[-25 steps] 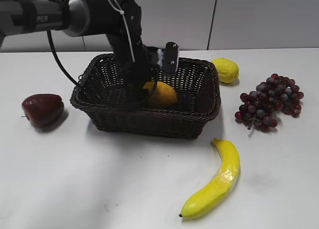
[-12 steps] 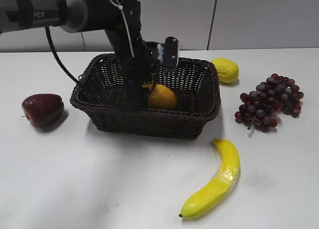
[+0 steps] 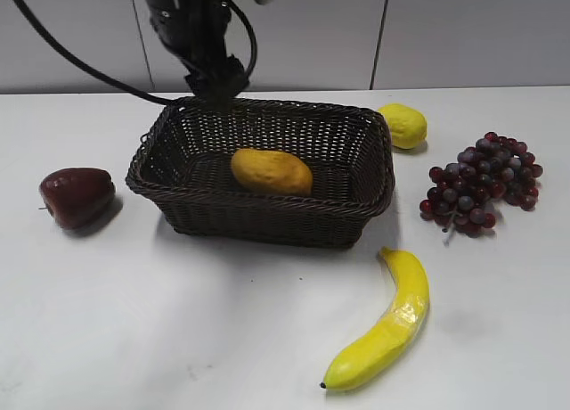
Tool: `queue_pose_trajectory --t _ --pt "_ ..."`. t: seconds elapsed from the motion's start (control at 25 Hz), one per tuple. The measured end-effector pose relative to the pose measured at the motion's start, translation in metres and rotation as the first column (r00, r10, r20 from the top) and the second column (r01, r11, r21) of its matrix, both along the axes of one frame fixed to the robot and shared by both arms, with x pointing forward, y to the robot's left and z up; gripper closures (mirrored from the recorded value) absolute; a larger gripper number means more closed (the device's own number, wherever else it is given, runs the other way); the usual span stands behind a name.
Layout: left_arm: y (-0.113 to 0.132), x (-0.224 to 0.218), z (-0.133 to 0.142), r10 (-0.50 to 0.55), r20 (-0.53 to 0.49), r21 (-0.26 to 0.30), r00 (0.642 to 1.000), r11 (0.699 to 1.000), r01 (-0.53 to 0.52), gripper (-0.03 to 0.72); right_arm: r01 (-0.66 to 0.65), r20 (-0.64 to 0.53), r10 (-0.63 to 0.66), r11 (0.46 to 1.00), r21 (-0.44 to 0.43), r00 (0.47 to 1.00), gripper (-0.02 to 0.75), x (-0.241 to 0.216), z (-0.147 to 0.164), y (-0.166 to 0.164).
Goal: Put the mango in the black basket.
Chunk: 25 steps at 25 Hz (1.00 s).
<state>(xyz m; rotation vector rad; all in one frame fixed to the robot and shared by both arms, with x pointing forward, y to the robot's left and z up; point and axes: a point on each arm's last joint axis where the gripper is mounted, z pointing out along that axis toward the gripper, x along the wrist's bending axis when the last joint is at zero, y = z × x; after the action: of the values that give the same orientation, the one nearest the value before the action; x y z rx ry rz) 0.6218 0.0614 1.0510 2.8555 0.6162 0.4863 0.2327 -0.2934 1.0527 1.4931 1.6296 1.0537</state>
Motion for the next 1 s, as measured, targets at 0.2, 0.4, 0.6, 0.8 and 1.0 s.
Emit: queue_pose_trajectory --t 0.2,0.4,0.6,0.8,1.0 --pt "0.036 0.002 0.020 0.322 -0.066 -0.089 0.944 0.941 -0.327 0.061 -0.001 0.000 0.001 1.000 0.001 1.000 0.163 0.000 0.000 0.000" --pt "0.084 -0.005 0.043 0.494 -0.144 -0.193 0.858 0.836 -0.514 0.081 -0.001 0.000 0.001 1.000 0.001 1.000 0.163 0.000 0.000 0.000" --pt "0.157 -0.027 0.041 0.650 -0.188 -0.150 0.736 0.722 -0.676 0.090 -0.001 0.000 0.001 1.000 0.001 1.000 0.163 0.000 0.000 0.000" --pt "0.216 -0.073 0.041 0.759 -0.215 -0.114 0.614 0.605 -0.788 0.090 0.000 0.000 0.000 1.000 0.002 1.000 0.163 0.000 0.000 0.000" --pt "0.239 -0.130 0.033 0.801 -0.232 -0.088 0.551 0.547 -0.832 0.092 0.000 0.000 0.000 1.000 0.002 1.000 0.163 0.000 0.000 0.000"
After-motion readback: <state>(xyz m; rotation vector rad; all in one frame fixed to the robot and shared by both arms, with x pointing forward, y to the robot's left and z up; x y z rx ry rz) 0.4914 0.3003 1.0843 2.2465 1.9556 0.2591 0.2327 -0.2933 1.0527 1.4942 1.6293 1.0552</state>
